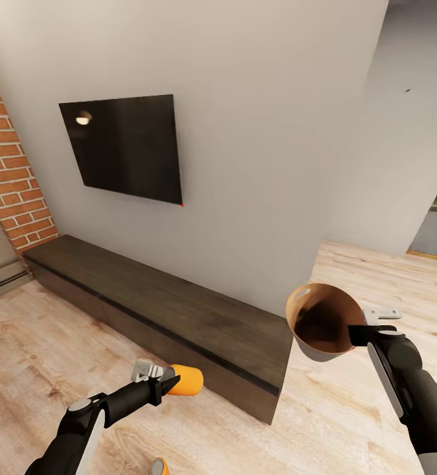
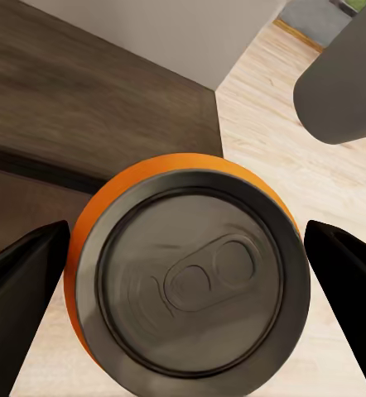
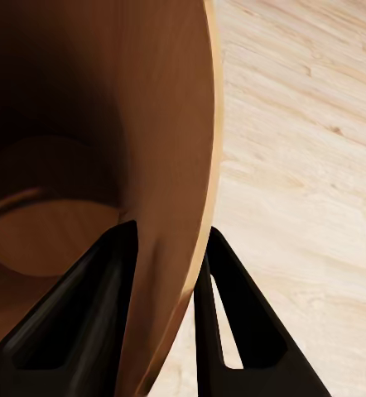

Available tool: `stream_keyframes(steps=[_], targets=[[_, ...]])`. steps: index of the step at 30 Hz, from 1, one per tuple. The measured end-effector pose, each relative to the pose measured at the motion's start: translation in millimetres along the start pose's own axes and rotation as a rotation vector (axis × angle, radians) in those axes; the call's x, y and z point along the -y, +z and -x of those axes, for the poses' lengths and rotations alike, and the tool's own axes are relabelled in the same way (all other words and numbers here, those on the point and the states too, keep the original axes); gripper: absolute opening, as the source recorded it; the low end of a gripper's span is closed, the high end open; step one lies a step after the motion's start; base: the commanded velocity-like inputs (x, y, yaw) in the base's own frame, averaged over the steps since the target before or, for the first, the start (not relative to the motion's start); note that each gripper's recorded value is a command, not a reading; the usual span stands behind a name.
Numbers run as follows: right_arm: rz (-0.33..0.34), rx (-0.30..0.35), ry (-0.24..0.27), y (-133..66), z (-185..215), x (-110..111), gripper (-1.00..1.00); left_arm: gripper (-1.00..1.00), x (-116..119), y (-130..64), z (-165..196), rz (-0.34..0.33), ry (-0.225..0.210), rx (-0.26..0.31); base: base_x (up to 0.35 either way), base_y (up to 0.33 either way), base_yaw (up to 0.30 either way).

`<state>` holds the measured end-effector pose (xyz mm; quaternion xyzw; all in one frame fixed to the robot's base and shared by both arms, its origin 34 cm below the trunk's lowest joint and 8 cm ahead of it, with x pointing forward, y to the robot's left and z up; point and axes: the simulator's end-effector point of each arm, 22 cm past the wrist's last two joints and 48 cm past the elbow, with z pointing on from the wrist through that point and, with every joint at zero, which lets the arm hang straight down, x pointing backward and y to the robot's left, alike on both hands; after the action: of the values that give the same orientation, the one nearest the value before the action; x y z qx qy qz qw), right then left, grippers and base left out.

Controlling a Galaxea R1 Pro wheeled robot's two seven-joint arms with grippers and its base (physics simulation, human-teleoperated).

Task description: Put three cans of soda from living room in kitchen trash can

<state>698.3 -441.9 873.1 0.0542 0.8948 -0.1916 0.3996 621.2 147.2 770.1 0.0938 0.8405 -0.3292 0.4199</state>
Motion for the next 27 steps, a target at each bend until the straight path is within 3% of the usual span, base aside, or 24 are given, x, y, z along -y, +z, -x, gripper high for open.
stream_keyframes(steps=[27], targets=[[-0.001,0.0,-0.001,0.0,0.0,0.2,-1.0,-1.0,-0.8,0.3,-4.4,0.001,-0.006,-0.008,-0.212,0.0,0.0]])
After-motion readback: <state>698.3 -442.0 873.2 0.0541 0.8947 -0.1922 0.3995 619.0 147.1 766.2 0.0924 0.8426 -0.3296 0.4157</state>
